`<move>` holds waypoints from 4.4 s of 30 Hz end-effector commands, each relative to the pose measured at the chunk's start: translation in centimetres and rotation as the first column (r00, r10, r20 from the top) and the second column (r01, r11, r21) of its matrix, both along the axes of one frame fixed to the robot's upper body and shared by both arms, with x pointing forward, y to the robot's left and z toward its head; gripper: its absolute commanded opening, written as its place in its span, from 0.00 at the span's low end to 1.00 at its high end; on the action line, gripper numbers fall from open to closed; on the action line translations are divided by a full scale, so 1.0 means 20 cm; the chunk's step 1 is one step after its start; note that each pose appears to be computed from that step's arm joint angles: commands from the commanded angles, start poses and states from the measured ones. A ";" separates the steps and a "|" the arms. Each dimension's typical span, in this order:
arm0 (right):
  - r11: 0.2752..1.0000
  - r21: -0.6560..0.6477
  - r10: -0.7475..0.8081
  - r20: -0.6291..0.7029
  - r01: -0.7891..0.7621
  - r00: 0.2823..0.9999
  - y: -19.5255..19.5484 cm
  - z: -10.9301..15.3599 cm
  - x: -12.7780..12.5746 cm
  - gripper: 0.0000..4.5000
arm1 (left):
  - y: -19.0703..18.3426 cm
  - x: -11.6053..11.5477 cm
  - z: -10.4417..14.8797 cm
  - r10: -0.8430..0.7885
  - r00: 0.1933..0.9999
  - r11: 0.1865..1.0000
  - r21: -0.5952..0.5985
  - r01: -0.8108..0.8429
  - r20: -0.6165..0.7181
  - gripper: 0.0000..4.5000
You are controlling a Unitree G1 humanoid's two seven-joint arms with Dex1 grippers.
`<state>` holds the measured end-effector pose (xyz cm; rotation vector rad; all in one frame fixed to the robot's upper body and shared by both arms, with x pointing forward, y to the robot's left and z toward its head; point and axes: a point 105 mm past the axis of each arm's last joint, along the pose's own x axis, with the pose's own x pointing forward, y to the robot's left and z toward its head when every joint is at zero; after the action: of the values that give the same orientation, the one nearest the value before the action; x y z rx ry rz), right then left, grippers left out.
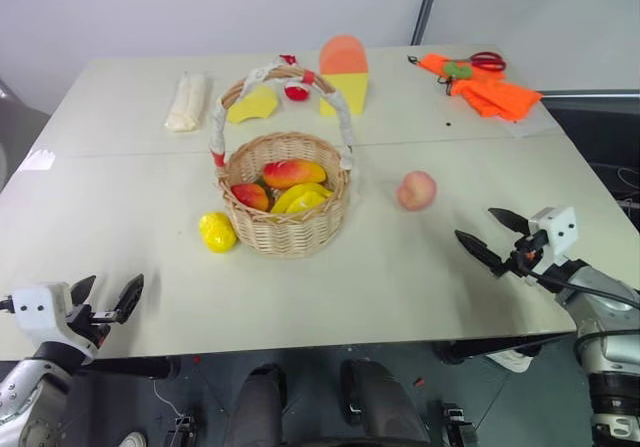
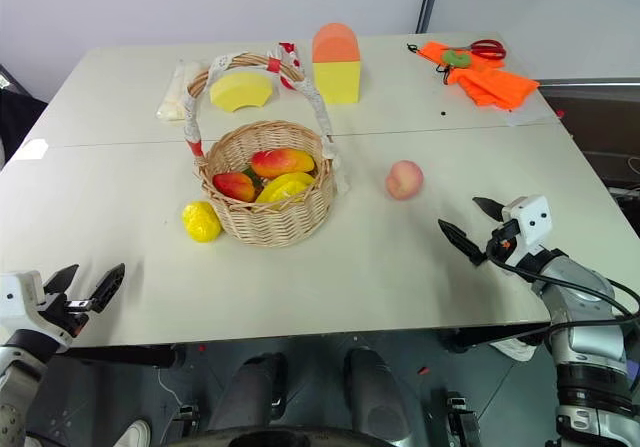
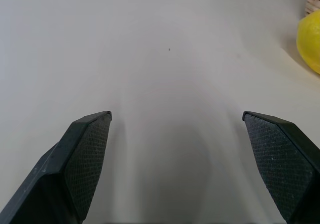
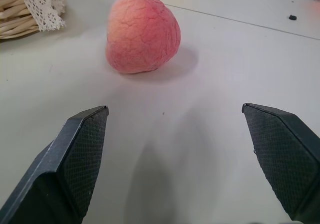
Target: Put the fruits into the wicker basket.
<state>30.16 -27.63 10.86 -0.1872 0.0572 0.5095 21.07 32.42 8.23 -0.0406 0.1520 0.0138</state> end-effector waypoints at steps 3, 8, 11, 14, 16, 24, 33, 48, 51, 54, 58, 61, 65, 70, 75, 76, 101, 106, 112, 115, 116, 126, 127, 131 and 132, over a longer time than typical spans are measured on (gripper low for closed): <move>1.000 -0.009 0.003 0.044 -0.003 0.999 0.01 0.03 0.01 0.99 | -0.04 0.02 0.07 -0.022 0.999 0.999 0.025 0.022 0.024 1.00; 1.000 -0.012 0.005 0.066 -0.004 0.998 0.03 0.06 0.02 0.99 | -0.13 0.07 0.12 -0.080 0.996 0.997 0.000 0.080 0.042 1.00; 1.000 -0.019 0.025 0.083 -0.023 0.996 0.05 0.09 0.03 0.99 | -0.20 0.09 0.15 -0.128 0.990 0.991 -0.025 0.130 0.058 1.00; 0.998 -0.040 0.052 0.106 -0.048 0.993 0.08 0.14 0.03 0.99 | -0.25 0.12 0.19 -0.154 0.985 0.983 -0.086 0.161 0.082 1.00; 0.995 -0.062 0.081 0.130 -0.074 0.988 0.10 0.20 0.03 0.99 | -0.32 0.15 0.23 -0.214 0.973 0.962 -0.153 0.226 0.089 1.00; 0.953 -0.145 0.286 0.123 -0.267 0.950 0.28 0.37 -0.08 0.99 | -0.49 0.26 0.25 -0.337 0.941 0.909 -0.272 0.316 -0.030 1.00; 0.848 -0.206 0.515 0.098 -0.489 0.851 0.56 0.51 -0.22 0.99 | -0.53 0.34 0.22 -0.316 0.946 0.905 -0.322 0.276 -0.076 1.00; 0.694 -0.197 0.720 0.145 -0.693 0.679 0.93 0.58 -0.36 0.99 | -0.55 0.41 0.14 -0.263 0.954 0.918 -0.343 0.201 -0.144 1.00; 0.694 -0.197 0.719 0.149 -0.692 0.679 0.93 0.57 -0.36 1.00 | -0.54 0.42 0.12 -0.240 0.957 0.923 -0.343 0.174 -0.160 0.81; 0.695 -0.196 0.718 0.151 -0.692 0.679 0.94 0.56 -0.36 1.00 | -0.53 0.43 0.13 -0.239 0.958 0.921 -0.348 0.172 -0.158 0.51; 0.696 -0.199 0.717 0.154 -0.690 0.679 0.94 0.56 -0.36 1.00 | -0.51 0.42 0.15 -0.247 0.958 0.924 -0.334 0.187 -0.147 0.51; 0.696 -0.204 0.717 0.160 -0.688 0.678 0.94 0.57 -0.36 1.00 | -0.42 0.38 0.21 -0.231 0.968 0.932 -0.306 0.193 -0.095 0.51; 0.699 -0.204 0.715 0.166 -0.685 0.679 0.93 0.58 -0.35 1.00 | -0.38 0.27 0.39 -0.319 0.946 0.893 -0.313 0.323 0.066 0.51; 0.703 -0.209 0.711 0.175 -0.680 0.681 0.91 0.59 -0.31 1.00 | -0.57 0.10 0.64 -0.580 0.779 0.728 -0.278 0.627 0.236 0.51; 0.709 -0.210 0.705 0.197 -0.673 0.681 0.92 0.63 -0.28 1.00 | -0.81 0.20 0.75 -0.675 0.696 0.681 -0.156 0.715 0.243 0.51; 0.711 -0.211 0.704 0.199 -0.671 0.682 0.92 0.63 -0.27 1.00 | -0.84 0.22 0.75 -0.676 0.699 0.689 -0.136 0.712 0.234 0.51; 0.996 -0.093 0.018 0.129 -0.006 0.991 0.63 0.38 0.32 1.00 | -0.99 0.26 0.72 -0.805 0.538 0.587 0.205 0.783 0.248 1.00; 0.981 -0.114 -0.146 0.124 0.160 0.981 0.50 0.34 0.42 1.00 | -1.00 0.21 0.66 -0.834 0.513 0.549 0.212 0.808 0.203 1.00; 0.984 -0.039 -0.172 0.008 0.172 0.985 0.46 0.26 0.40 1.00 | -1.03 0.17 0.65 -0.866 0.468 0.498 0.220 0.839 0.176 1.00; 0.983 0.014 -0.179 -0.069 0.181 0.981 0.44 0.21 0.38 1.00 | -1.06 0.16 0.65 -0.881 0.439 0.470 0.218 0.855 0.175 1.00; 0.982 0.019 -0.186 -0.086 0.188 0.979 0.43 0.20 0.38 1.00 | -1.07 0.16 0.65 -0.883 0.435 0.466 0.218 0.857 0.177 1.00; 0.980 -0.002 -0.199 -0.088 0.199 0.976 0.44 0.19 0.37 0.53 | -1.06 0.17 0.65 -0.874 0.443 0.479 0.190 0.857 0.201 1.00; 0.981 -0.015 -0.193 -0.066 0.192 0.979 0.44 0.21 0.36 0.51 | -1.04 0.17 0.64 -0.868 0.456 0.489 0.186 0.852 0.194 1.00; 0.997 -0.066 -0.024 0.081 0.030 0.996 0.51 0.38 0.28 0.51 | -0.89 0.20 0.56 -0.812 0.562 0.583 0.166 0.795 0.161 1.00; 0.997 -0.068 0.029 0.098 -0.022 0.995 0.54 0.41 0.25 0.51 | -0.87 0.21 0.55 -0.802 0.575 0.596 0.162 0.786 0.162 1.00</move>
<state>36.14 -18.13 16.38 -0.2561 0.0910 0.4416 25.18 14.28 18.07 0.0705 -0.0082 -0.9370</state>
